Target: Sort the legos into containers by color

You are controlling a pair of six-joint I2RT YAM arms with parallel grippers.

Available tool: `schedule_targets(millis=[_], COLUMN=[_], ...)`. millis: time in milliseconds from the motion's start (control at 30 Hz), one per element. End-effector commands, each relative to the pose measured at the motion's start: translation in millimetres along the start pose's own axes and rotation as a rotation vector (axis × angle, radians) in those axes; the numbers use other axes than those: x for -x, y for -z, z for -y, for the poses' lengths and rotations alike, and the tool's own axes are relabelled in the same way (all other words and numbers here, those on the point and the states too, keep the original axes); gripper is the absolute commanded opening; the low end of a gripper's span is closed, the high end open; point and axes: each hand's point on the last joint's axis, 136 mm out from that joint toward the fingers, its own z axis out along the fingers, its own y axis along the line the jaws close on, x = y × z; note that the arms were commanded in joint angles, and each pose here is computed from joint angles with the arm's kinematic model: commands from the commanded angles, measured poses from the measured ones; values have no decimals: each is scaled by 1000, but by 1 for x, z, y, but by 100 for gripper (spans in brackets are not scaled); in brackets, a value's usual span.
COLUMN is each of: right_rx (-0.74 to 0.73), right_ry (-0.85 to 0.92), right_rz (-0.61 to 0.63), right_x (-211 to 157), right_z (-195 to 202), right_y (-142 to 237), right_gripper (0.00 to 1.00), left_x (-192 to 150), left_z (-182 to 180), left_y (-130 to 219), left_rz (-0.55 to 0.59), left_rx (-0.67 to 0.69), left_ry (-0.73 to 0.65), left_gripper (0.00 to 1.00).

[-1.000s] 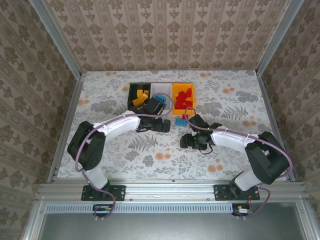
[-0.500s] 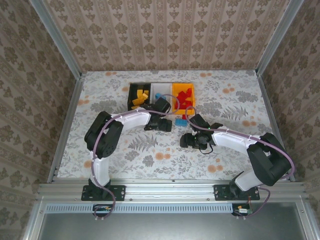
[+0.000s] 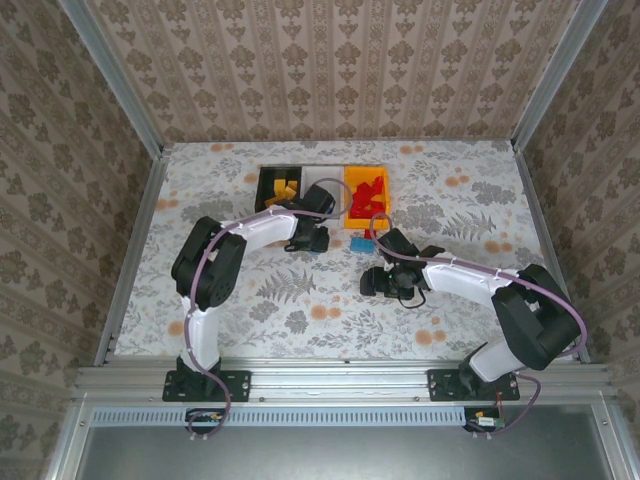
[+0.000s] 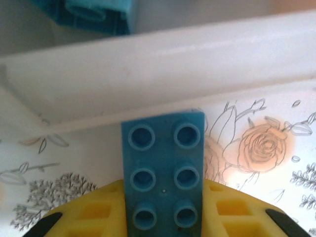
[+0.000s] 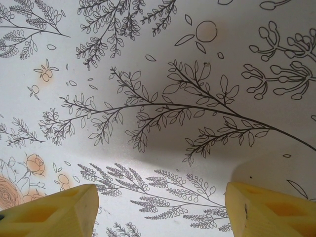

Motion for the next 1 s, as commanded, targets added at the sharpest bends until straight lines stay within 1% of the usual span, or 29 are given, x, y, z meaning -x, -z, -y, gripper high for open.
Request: schedule_targets(millis=[0,133,267,400,533,633,733,833,967], right_rx=[1,3,-2,1,8,11,9,8,4], right_ry=[-7,-6,-8,-11,-10,0,3,4,5], right_rz=[-1,1,4,4,-1,-5,-5,-5,-12], right_x=[0,0,-2,-2,-1,-1,-1,-1,-3], right_z=[-1,-2,0,0,-4,-9,-10,-11,-10], right_y=[-3,-2,-1,-2,-5,-7,-7,-8,-10], right_gripper=[70,70,70,70,70,70,70,70,70], left_x=[-2,-13,-36,-58,-63,-53,-32,-2,47], left_z=[4,5,8,14,14,10,6,1,-3], left_y=[-3,5,13,25,44,67,94,115,137], left_rz=[-9,-18,-38,-49,-23,31,94,149,216], left_rx=[-23,-40,-63,-132,-153,-146,-129,-123,-130], left_ry=[-3,-8,-28,-36,-34,-47,-74,-90,-98], left_gripper=[26,26,25,25,25,25,25,25,26])
